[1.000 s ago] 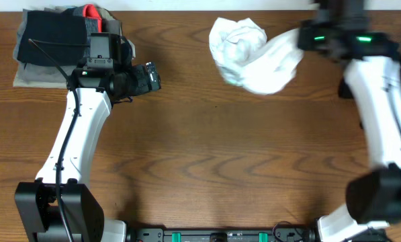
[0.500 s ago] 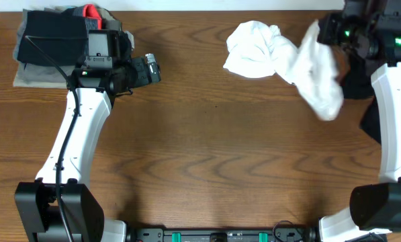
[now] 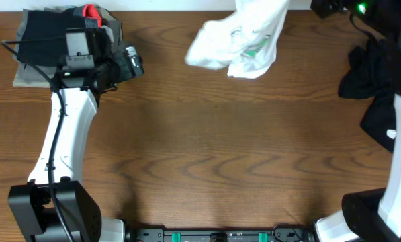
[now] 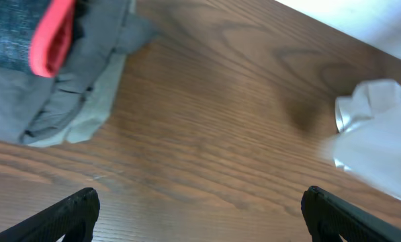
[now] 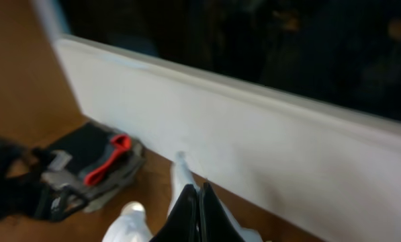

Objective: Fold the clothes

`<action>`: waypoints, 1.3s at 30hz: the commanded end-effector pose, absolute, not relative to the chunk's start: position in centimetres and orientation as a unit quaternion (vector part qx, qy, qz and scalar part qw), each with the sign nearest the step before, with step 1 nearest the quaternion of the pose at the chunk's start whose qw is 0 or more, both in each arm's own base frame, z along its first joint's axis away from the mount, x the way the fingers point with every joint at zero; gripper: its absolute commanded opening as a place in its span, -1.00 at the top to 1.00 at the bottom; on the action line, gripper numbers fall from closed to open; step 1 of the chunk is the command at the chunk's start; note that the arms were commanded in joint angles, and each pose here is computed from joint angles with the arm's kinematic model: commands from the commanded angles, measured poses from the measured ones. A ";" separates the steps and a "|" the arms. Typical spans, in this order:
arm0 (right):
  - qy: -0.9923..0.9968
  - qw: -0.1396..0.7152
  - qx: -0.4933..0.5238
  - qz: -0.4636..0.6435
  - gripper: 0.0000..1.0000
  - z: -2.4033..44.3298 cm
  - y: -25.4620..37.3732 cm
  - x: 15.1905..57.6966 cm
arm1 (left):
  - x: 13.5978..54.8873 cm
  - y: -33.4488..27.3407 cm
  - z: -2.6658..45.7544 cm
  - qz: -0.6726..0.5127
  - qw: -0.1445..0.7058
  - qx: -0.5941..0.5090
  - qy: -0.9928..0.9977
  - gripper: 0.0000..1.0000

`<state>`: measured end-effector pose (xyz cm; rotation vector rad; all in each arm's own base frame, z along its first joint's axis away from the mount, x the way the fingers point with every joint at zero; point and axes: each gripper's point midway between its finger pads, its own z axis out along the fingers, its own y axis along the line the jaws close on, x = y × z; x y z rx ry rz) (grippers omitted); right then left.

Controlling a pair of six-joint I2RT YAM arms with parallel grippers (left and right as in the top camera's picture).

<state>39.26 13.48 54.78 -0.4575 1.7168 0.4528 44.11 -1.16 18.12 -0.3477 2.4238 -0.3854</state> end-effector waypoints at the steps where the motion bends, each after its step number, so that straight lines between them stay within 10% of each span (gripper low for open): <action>1: 0.697 0.650 -0.241 0.184 0.97 58.9 13.7 34.3 | 44.4 -0.3 19.5 -0.146 0.342 -0.141 0.917 -0.93; 10: 0.710 0.676 -0.174 0.089 0.98 60.2 9.2 32.2 | 44.4 -0.3 19.6 -0.149 0.342 -0.141 0.917 -0.93; 20: 0.759 0.635 -0.140 0.039 0.97 55.6 7.0 40.0 | 44.5 -0.1 20.3 -0.149 0.353 -0.141 0.913 -0.93; 39: 0.798 0.529 -0.201 0.205 0.97 39.7 22.3 55.0 | 41.7 3.0 27.5 -0.135 0.429 -0.160 0.879 -0.94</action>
